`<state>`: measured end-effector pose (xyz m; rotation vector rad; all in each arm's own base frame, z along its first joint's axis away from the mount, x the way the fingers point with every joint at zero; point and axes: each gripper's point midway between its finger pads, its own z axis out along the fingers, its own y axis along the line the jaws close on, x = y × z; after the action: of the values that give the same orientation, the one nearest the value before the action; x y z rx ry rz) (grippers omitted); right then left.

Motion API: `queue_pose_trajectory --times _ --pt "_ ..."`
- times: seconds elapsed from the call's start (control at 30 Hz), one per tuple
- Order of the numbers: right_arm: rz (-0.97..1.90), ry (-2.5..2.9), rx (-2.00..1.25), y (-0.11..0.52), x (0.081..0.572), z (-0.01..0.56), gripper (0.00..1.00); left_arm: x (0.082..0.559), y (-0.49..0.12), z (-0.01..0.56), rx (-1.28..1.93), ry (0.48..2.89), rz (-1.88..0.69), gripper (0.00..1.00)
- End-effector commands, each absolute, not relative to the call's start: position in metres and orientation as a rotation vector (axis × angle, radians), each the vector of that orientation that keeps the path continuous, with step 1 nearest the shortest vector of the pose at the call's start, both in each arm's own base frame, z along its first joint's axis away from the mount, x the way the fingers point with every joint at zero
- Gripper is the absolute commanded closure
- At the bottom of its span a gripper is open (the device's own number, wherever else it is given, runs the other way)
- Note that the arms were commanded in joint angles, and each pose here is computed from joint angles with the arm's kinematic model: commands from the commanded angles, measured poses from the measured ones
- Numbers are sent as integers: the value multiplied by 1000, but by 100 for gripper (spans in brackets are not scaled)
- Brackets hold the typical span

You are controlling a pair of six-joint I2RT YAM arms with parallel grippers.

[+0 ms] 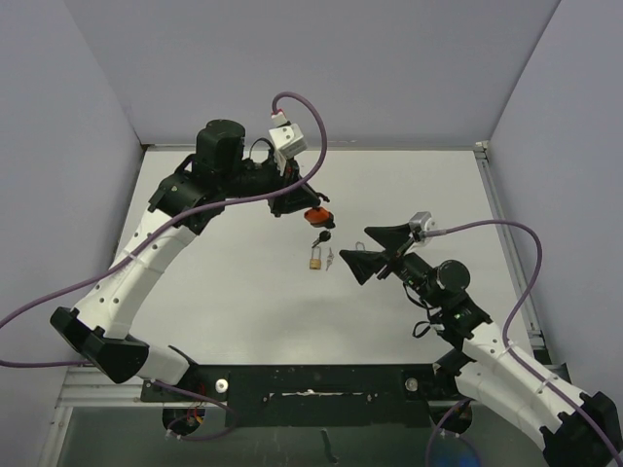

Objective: Lock with the key
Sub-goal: Lock the lock.

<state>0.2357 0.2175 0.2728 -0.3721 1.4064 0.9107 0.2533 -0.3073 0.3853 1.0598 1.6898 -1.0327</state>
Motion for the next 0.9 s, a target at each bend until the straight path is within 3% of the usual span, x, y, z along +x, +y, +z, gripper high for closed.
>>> queue_pose_trajectory --times 0.0,0.2,0.33,0.57,0.73,0.8,0.87 --pt "911 1242 -446 223 231 320 0 257 -313 421 1041 1534 -1042 100" --pt "946 1149 -559 234 219 335 4 248 -320 424 1093 1502 -1112 100" --pt "936 1166 -562 236 223 335 12 244 -321 424 1107 1487 -1131 100" --pt "963 1137 -604 239 213 337 34 245 -327 426 1120 1467 -1159 100" --pt "974 1119 -640 238 202 341 56 262 -330 412 1096 1551 -1126 100" --pt "960 1122 -632 235 202 342 53 267 -332 406 1092 1584 -1106 100" --pt "928 1135 -617 232 206 341 31 264 -335 403 1123 1589 -1099 100"
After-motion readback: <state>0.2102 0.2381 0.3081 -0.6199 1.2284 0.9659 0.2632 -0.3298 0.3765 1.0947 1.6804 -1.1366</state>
